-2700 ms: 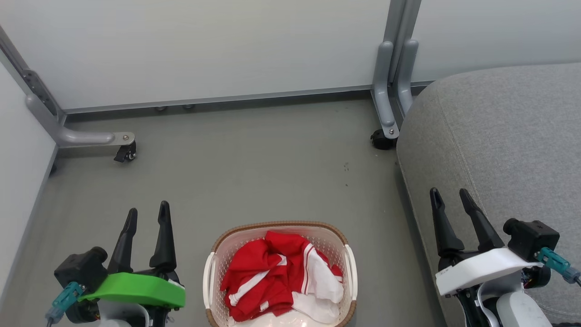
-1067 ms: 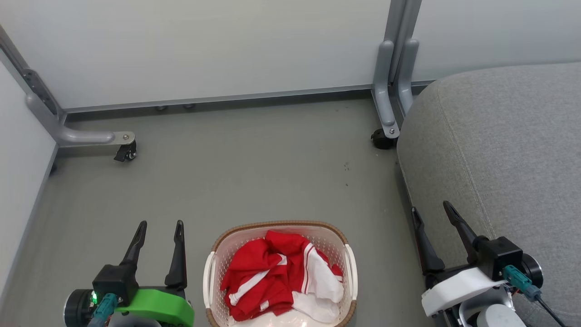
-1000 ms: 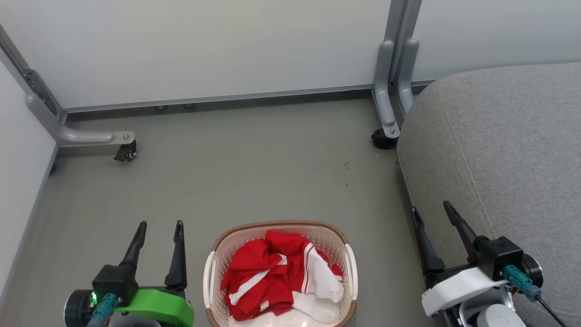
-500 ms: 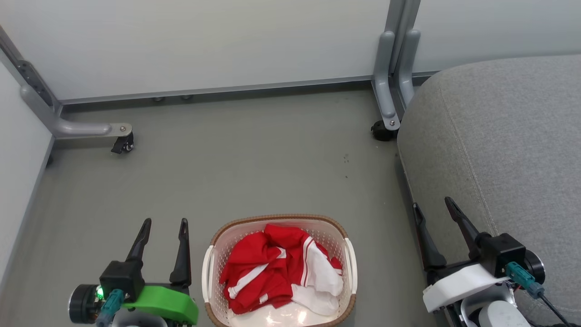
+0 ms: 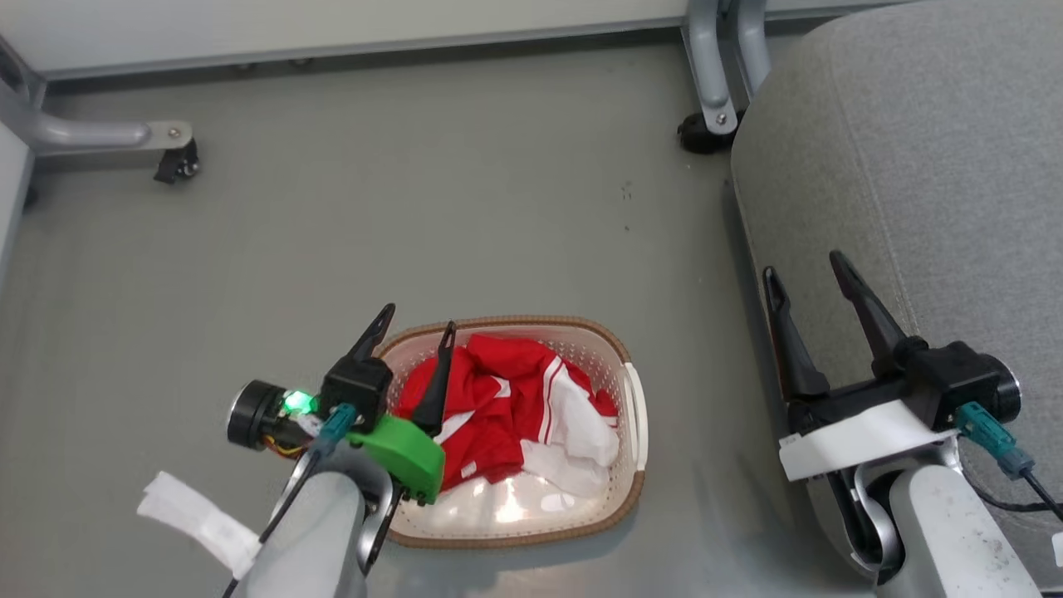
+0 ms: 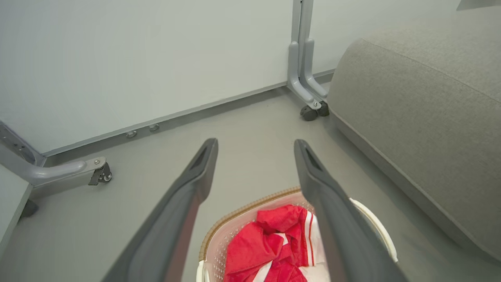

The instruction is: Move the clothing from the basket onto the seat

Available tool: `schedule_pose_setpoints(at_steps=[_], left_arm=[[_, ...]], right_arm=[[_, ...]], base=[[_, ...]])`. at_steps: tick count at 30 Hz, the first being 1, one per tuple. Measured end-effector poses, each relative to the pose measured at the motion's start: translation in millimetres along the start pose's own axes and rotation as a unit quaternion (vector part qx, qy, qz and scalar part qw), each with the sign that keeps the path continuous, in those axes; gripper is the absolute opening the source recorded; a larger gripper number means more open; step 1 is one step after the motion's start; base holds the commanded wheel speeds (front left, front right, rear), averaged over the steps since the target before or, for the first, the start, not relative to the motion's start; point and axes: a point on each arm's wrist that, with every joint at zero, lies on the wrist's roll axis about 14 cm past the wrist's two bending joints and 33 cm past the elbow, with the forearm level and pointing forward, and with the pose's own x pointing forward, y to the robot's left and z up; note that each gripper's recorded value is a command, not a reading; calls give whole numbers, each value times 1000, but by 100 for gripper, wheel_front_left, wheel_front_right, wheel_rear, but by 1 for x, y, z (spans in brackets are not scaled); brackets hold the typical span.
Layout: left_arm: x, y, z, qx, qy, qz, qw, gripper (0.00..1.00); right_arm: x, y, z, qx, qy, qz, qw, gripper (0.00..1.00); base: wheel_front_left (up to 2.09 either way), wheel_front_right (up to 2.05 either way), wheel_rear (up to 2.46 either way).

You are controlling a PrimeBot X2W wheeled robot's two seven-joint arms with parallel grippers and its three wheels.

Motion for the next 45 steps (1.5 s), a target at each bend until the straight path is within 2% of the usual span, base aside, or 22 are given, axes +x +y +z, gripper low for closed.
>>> schedule_pose_setpoints(at_steps=[5, 9, 20, 27, 34, 45], left_arm=[[30, -15, -40, 36, 64, -49, 996, 100], [47, -23, -80, 69, 122, -90, 986, 100], [60, -23, -194, 121, 269, -156, 943, 100], [66, -20, -248, 144, 326, -178, 917, 100], [71, -10, -288, 167, 370, -175, 897, 100], [80, -5, -323, 207, 393, -177, 878, 100]], right_arm=[[20, -4, -12, 2, 3, 2, 1000, 100], [34, -9, -29, 7, 15, 1, 1000, 100], [52, -20, -98, 35, 74, -15, 997, 100], [52, -31, -134, 47, 107, -33, 993, 100], [49, -40, -158, 51, 132, -46, 989, 100], [37, -51, -184, 60, 163, -67, 983, 100]], base=[[0, 0, 0], [0, 0, 0], [0, 0, 0], [0, 0, 0], [0, 0, 0], [0, 0, 0]])
